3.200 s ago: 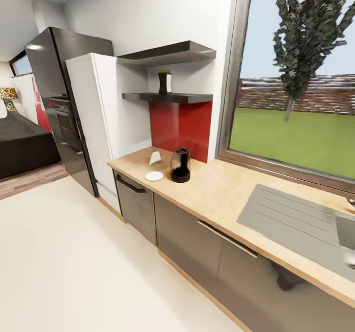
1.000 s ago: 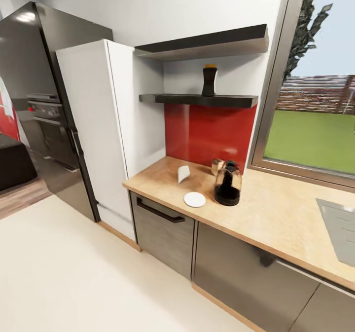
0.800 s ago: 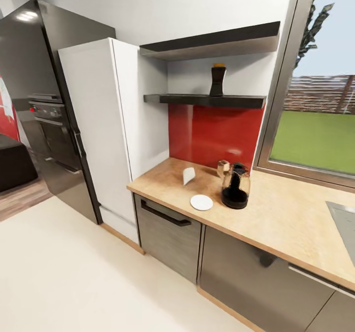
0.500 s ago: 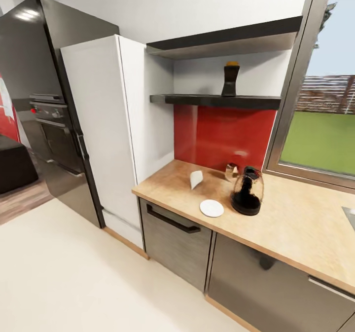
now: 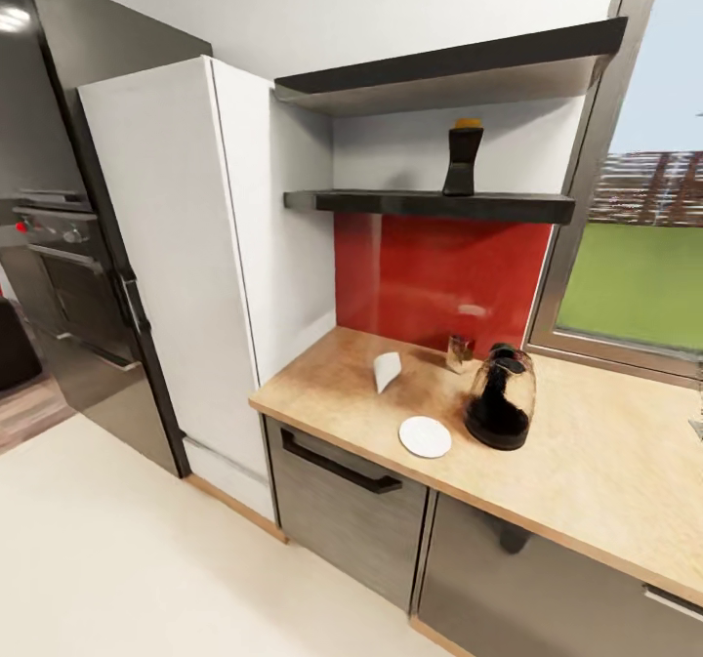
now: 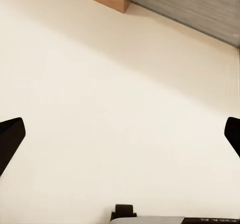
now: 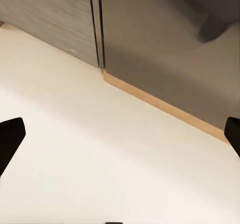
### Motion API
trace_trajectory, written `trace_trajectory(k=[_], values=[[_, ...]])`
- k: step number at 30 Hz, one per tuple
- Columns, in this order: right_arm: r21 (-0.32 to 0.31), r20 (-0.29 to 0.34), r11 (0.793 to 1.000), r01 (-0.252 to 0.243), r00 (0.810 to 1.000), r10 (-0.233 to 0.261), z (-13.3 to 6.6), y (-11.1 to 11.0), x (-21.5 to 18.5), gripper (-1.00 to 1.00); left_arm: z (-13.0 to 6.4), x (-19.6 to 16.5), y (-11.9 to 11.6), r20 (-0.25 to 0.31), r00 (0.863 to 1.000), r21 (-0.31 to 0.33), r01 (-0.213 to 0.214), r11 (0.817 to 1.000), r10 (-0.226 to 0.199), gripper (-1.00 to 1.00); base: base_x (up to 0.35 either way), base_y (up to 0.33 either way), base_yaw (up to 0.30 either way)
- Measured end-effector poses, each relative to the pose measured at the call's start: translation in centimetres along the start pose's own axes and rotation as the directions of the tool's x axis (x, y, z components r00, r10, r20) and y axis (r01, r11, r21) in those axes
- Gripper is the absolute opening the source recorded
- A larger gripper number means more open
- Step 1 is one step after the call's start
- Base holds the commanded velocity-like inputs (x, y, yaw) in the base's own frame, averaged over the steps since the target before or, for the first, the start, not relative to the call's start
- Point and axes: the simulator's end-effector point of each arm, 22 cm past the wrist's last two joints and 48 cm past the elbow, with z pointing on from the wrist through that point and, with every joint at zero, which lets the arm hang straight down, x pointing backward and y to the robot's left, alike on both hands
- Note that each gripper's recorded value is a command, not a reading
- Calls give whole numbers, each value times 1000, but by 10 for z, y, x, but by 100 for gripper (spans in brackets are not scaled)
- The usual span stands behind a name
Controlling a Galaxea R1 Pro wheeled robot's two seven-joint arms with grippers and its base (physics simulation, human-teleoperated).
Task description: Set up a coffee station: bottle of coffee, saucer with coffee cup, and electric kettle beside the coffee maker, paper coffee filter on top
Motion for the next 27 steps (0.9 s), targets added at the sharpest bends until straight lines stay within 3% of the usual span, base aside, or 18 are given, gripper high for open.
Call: trace_trajectory(k=[11,27], values=[[0,9,1000,0,1000,0,0,0,-4,100,0,-4,0,9,1000,0,1,1000,-1,100,186,164,-224],[0,22,1000,0,1000,0,1,0,-9,100,0,-10,0,24,1000,0,1,1000,-1,100,14,295,-225]])
